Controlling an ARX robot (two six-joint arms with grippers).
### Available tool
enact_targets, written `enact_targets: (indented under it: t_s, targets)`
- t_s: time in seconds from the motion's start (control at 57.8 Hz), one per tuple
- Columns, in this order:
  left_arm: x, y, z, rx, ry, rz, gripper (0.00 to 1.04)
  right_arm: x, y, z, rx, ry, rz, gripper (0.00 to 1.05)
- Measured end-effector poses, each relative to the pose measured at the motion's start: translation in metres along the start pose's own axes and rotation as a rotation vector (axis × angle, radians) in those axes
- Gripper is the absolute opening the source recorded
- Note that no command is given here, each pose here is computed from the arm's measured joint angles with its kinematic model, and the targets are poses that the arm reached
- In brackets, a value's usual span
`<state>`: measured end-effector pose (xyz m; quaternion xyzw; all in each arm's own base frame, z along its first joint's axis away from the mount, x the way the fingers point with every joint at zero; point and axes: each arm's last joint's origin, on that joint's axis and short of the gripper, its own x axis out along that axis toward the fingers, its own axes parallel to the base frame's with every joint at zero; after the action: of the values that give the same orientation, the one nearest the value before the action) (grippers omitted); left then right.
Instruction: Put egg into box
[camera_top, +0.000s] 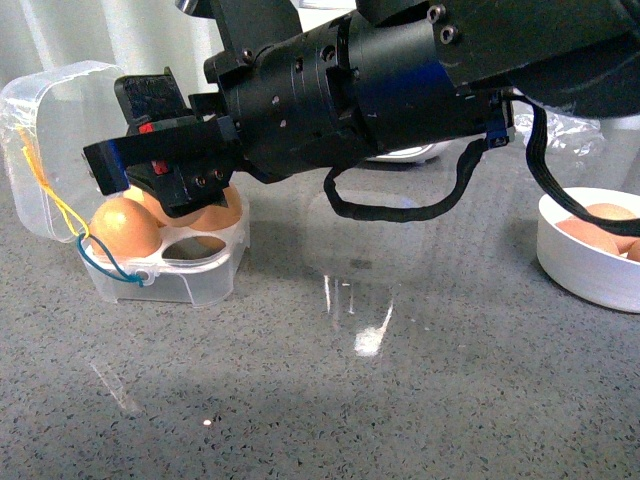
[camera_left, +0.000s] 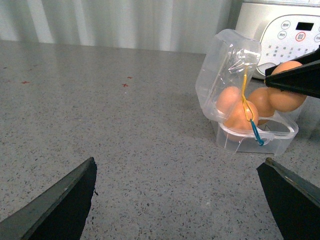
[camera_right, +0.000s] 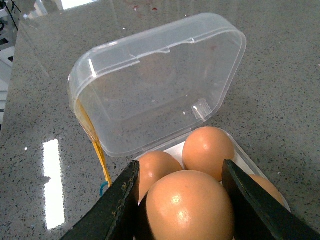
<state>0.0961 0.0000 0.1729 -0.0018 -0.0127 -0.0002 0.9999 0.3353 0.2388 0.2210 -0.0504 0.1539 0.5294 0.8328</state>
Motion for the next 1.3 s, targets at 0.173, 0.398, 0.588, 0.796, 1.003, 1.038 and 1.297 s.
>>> enact_targets:
  t_s: [0.173,0.398,0.588,0.796,1.003,1.038,1.297]
  targets:
    - [0.0,0.0,0.0,0.0,0.0,0.0,0.98,-0.002,-0.003,-0.007,-0.003,0.015,-0.011,0.43]
    - [0.0,0.0,0.0,0.0,0.0,0.0,0.98,-0.004,-0.005,-0.008,-0.013,0.018,-0.015,0.43]
    - [0.0,0.0,0.0,0.0,0.0,0.0,0.98,-0.004,-0.006,-0.009,-0.023,0.026,-0.018,0.52]
    - [0.0,0.0,0.0,0.0,0.0,0.0,0.98,-0.005,-0.007,-0.009,-0.026,0.025,-0.024,0.82]
    - [0.0,0.0,0.0,0.0,0.0,0.0,0.98,-0.019,-0.014,-0.001,-0.024,-0.023,-0.056,0.97]
    - [0.0,0.0,0.0,0.0,0.0,0.0,0.98,-0.023,-0.016,0.001,-0.02,-0.035,-0.063,0.98]
    - [0.0,0.0,0.0,0.0,0.0,0.0,0.98,-0.075,-0.035,0.017,0.014,-0.166,-0.245,0.98]
